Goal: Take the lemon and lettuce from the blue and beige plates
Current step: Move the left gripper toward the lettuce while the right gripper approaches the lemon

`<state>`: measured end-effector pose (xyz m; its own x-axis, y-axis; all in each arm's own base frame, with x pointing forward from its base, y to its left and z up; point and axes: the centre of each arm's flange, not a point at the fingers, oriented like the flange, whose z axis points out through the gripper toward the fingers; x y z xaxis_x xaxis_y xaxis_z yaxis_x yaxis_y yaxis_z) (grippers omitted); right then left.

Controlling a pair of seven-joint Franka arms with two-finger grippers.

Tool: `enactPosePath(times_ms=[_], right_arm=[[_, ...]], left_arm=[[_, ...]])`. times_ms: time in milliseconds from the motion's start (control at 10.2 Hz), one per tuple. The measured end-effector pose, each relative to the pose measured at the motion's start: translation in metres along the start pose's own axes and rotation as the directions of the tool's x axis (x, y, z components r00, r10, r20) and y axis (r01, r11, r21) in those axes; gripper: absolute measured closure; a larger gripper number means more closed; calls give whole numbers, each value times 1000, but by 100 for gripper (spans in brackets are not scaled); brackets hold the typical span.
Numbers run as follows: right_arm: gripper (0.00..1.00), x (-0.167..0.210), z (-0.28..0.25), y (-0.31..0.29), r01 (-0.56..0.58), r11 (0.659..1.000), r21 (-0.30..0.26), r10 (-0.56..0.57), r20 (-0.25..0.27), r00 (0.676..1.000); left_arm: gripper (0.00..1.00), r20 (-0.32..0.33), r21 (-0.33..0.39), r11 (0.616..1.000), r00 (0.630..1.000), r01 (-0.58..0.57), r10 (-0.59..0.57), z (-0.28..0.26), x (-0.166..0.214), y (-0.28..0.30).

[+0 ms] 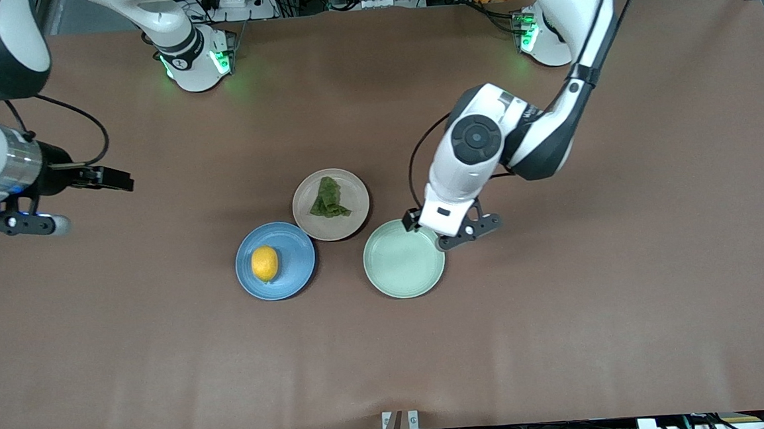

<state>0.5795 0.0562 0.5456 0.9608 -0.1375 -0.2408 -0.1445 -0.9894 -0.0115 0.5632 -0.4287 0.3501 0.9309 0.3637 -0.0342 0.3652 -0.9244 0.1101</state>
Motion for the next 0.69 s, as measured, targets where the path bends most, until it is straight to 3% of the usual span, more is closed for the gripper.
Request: enactPosePath(times_ms=[686], right_arm=[[0, 22, 29, -47, 44, 999, 21, -43, -40, 998]], left_arm=[[0, -38, -118, 991, 997, 68, -72, 29, -35, 38]])
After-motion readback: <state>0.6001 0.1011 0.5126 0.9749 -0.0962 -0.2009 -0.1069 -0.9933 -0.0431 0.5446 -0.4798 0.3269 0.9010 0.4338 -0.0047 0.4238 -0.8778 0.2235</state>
